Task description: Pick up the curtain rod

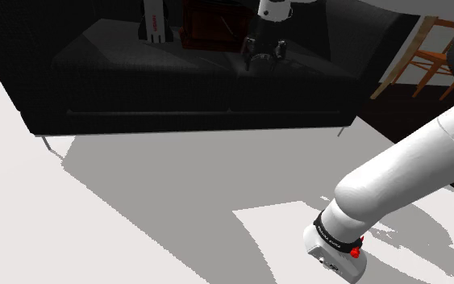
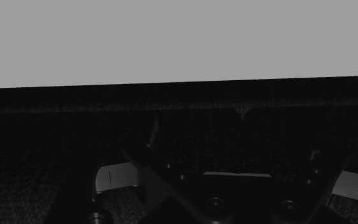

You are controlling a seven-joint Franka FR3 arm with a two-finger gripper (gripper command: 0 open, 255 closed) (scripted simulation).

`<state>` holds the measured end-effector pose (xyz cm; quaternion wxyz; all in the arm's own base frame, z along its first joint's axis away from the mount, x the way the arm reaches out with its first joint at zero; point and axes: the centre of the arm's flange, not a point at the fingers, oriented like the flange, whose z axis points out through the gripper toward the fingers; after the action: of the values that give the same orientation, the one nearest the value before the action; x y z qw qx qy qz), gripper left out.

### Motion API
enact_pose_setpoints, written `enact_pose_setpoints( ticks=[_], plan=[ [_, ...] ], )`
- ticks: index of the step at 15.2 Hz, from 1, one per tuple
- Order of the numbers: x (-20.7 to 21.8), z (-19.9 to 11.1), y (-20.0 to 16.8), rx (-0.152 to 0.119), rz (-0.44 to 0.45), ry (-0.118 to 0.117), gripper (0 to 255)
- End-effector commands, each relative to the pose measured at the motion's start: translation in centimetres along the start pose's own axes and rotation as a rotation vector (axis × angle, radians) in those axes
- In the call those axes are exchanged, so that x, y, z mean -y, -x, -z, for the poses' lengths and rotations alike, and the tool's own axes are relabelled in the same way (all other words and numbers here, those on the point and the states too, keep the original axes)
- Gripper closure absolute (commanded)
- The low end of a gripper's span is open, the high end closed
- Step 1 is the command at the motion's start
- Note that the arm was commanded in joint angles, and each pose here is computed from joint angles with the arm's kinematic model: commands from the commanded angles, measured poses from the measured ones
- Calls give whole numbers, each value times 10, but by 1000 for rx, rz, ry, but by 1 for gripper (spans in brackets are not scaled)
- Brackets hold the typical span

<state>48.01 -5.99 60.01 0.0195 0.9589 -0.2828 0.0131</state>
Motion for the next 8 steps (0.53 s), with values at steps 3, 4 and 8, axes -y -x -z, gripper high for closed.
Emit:
enact_pose_setpoints(
  ticks=[3, 4, 8],
  plan=[
    [-13, 12, -49, -16, -202, -13, 0],
    [-17, 15, -61, -20, -251, -16, 0],
    [-38, 28, -105, -36, -448, -29, 0]
  ],
)
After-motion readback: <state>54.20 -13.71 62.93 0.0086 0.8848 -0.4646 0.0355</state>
